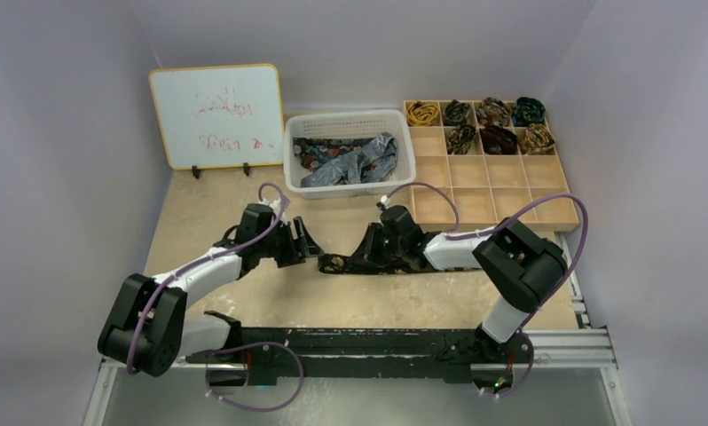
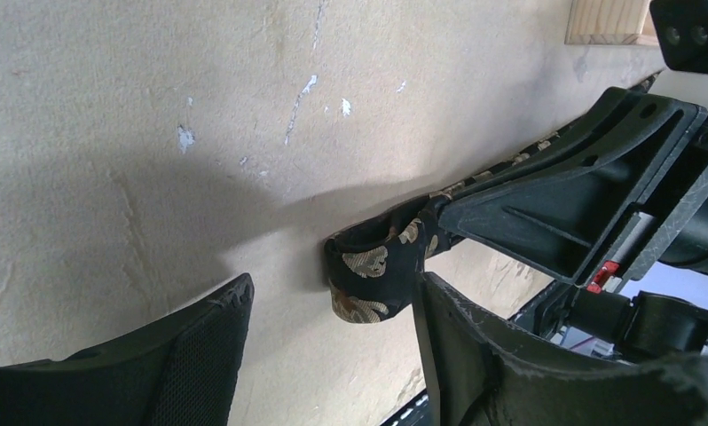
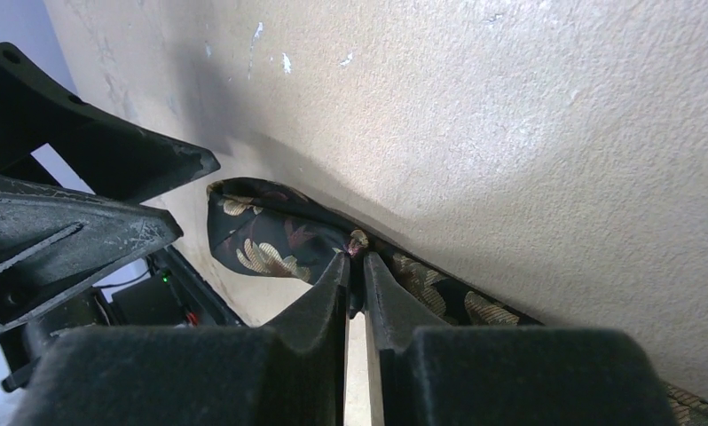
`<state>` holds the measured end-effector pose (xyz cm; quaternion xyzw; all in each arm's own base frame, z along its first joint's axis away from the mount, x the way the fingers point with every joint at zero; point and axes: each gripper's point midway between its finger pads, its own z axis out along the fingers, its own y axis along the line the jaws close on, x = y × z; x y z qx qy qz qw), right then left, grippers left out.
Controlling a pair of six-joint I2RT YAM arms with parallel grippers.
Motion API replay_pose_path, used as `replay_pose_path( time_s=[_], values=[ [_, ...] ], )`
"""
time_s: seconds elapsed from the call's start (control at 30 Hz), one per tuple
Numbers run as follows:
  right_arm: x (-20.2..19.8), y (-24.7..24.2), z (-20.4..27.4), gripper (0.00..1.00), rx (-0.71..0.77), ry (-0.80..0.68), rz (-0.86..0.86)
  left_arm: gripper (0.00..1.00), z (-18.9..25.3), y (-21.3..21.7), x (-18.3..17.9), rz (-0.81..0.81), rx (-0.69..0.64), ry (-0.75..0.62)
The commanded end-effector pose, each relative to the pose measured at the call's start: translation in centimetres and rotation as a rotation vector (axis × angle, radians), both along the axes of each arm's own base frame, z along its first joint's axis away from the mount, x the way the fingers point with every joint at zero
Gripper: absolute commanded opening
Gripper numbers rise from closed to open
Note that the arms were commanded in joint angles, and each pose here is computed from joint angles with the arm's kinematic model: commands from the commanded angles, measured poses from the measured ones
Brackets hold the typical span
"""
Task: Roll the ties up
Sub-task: Roll the tie at the center of the board.
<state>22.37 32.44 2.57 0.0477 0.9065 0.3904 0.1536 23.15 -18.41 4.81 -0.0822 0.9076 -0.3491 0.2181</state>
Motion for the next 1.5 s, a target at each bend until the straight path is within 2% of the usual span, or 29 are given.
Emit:
replay_pose_path(
  time_s=[0.0,0.23,0.43,0.57,0.63,0.8,0.97,1.2,1.37,1.4,1.47],
  values=[
    [-0.2,-0.1,0.1,0.12,0.011,-0.011,0.018,0.63,0.8,-0.8,0.3,-0.018,-0.070,-0.037],
    [0.6,0.0,2.8,0.15,0.031,-0.082,0.012,0.59,0.3,-1.3,-0.5,-0.052,-0.107,-0.027],
    [0.0,-0.1,2.6,0.14,0.007,-0.055,0.047,0.59,0.3,-1.9,-0.4,-0.036,-0.167,-0.014],
    [-0.4,-0.4,1.8,0.14,-0.018,-0.031,0.051,0.50,-0.3,-1.9,-0.6,-0.024,-0.178,0.001],
    [-0.5,-0.8,1.2,0.14,-0.044,-0.019,0.044,0.42,-0.8,-1.8,-0.7,-0.023,-0.169,0.013],
    [-0.3,-1.3,0.2,0.15,-0.090,-0.018,0.039,0.32,-1.3,-1.8,-0.6,-0.057,-0.148,-0.012],
    [0.4,-1.7,-1.0,0.16,-0.135,-0.024,0.012,0.32,-1.3,-2.0,-0.5,-0.105,-0.134,-0.049],
    [0.4,-1.8,-1.0,0.17,-0.136,-0.022,0.003,0.43,-1.0,-1.4,-0.6,-0.082,-0.108,-0.051],
    [1.2,-1.6,2.0,0.32,-0.101,-0.112,0.006,0.44,-0.5,-0.8,0.0,-0.040,-0.070,-0.059],
    [1.8,-1.6,3.0,0.39,-0.095,-0.153,-0.001,0.45,-0.3,-0.6,0.1,-0.027,-0.059,-0.061],
    [2.2,-1.7,5.0,0.61,-0.079,-0.225,0.001,0.49,0.7,-0.1,0.5,0.005,-0.043,-0.087]
  ],
)
